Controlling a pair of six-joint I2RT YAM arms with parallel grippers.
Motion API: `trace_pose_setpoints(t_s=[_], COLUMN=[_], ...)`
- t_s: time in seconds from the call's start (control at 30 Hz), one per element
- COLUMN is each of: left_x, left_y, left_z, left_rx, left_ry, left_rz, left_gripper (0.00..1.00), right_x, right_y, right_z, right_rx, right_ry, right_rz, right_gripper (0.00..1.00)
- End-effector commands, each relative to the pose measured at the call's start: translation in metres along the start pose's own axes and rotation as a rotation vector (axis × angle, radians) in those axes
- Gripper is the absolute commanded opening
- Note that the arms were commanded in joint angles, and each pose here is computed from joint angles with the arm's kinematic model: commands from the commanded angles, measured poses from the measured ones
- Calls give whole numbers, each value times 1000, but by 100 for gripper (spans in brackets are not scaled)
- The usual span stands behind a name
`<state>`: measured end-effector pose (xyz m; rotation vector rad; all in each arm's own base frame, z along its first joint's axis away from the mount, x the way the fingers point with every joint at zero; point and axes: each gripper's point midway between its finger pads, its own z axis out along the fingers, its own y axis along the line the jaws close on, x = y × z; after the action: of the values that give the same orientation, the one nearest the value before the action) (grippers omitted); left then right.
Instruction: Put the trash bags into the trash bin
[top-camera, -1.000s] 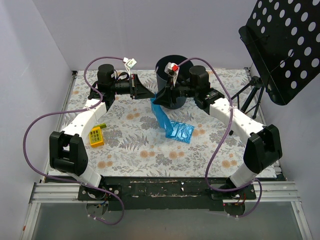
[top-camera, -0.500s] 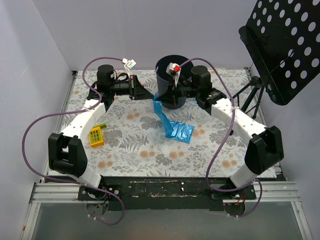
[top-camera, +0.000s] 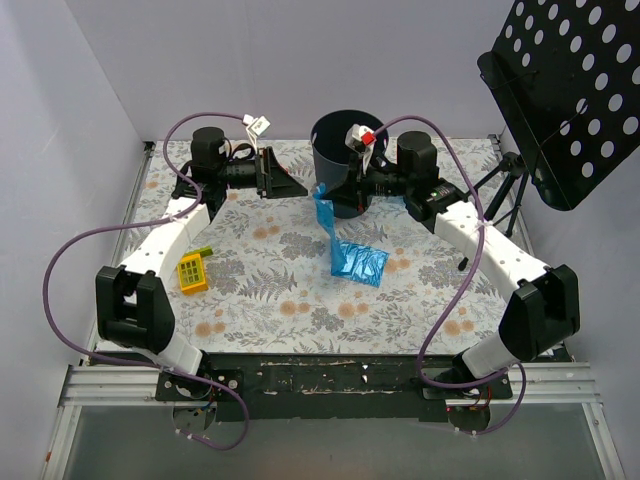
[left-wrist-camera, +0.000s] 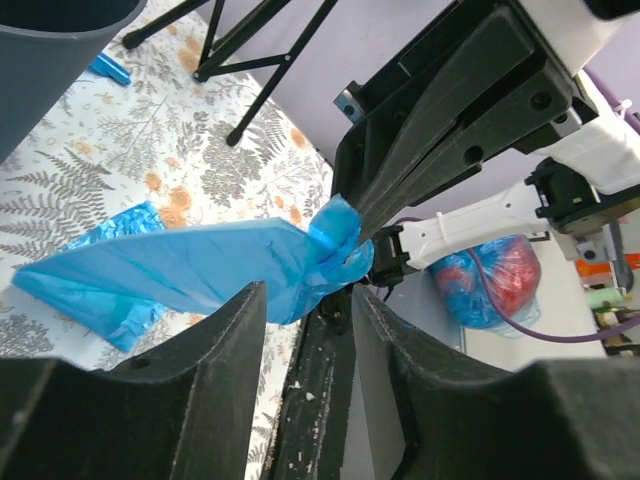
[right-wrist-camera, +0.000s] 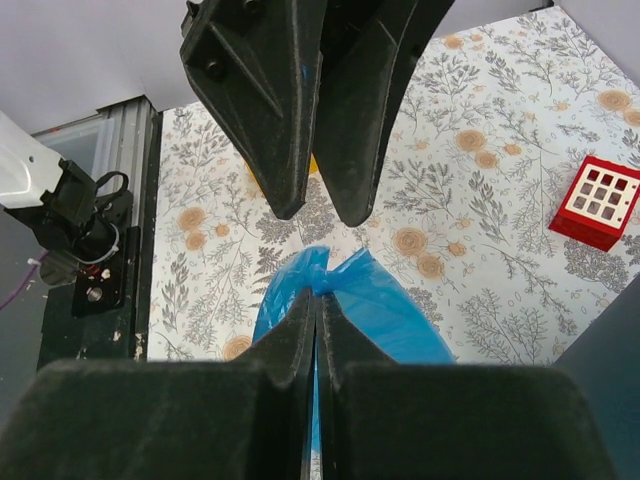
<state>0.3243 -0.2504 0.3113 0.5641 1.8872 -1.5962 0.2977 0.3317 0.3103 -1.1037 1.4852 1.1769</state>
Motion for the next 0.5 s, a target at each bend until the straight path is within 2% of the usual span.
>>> trace_pose_setpoints(t_s=[0.0, 0.37, 0.47], left_x=[-9, -6, -5], left_y=[-23, -16, -17], left_z=[9, 25, 28], left_rx=[110, 136, 142], left_ry=[40, 69, 76], left_rz=[28, 3, 7], left_gripper=[40, 33, 27], right_x=[-7, -10, -9], right_y=[3, -3, -2], right_z=[0, 6, 7], right_rx=[-26, -24, -26], right_ry=[-13, -12, -10], right_rz=[-58, -80, -80], right_gripper=[1, 1, 1])
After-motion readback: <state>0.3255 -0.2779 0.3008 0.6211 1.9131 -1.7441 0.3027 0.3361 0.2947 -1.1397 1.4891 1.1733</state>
